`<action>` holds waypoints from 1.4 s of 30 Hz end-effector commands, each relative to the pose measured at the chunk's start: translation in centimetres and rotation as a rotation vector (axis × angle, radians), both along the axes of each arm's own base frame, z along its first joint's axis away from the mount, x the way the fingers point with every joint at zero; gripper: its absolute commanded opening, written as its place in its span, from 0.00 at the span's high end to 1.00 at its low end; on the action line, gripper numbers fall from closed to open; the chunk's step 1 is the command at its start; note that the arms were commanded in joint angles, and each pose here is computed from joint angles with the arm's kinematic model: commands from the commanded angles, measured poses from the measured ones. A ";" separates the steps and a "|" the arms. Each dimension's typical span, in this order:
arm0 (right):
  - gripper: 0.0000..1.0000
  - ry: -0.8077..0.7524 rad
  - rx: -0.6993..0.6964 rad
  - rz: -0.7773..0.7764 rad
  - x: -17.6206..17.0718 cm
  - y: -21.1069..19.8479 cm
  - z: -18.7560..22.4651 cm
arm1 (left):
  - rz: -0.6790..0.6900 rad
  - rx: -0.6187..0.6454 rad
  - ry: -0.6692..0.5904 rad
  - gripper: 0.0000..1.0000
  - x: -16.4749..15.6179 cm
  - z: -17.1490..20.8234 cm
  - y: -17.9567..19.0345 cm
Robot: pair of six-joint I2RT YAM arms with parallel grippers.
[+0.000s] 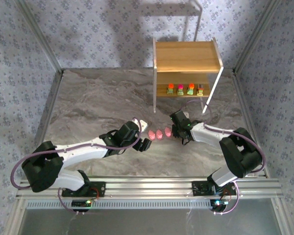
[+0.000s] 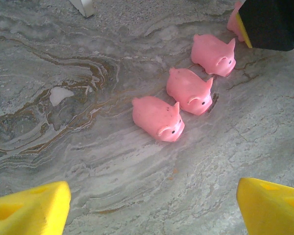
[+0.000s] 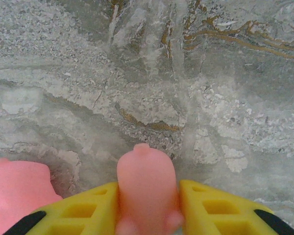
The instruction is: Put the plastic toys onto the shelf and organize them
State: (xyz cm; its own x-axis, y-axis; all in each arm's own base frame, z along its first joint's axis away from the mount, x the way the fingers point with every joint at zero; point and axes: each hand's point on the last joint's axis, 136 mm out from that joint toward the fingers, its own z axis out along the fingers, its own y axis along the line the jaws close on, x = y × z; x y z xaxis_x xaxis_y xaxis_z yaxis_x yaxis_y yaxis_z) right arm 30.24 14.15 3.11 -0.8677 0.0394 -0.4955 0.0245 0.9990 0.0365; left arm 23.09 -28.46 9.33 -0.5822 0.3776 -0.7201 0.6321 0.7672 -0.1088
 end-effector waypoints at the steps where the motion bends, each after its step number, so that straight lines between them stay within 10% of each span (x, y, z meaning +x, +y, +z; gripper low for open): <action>1: 0.67 0.000 -0.002 0.001 0.4 0.0 0.3 | -0.006 0.005 -0.026 0.12 0.4 0.8 -0.5; 42: 0.68 -0.228 -0.027 -0.008 -1.7 -3.7 16.0 | -0.013 -0.009 -0.019 0.12 0.2 0.9 -0.7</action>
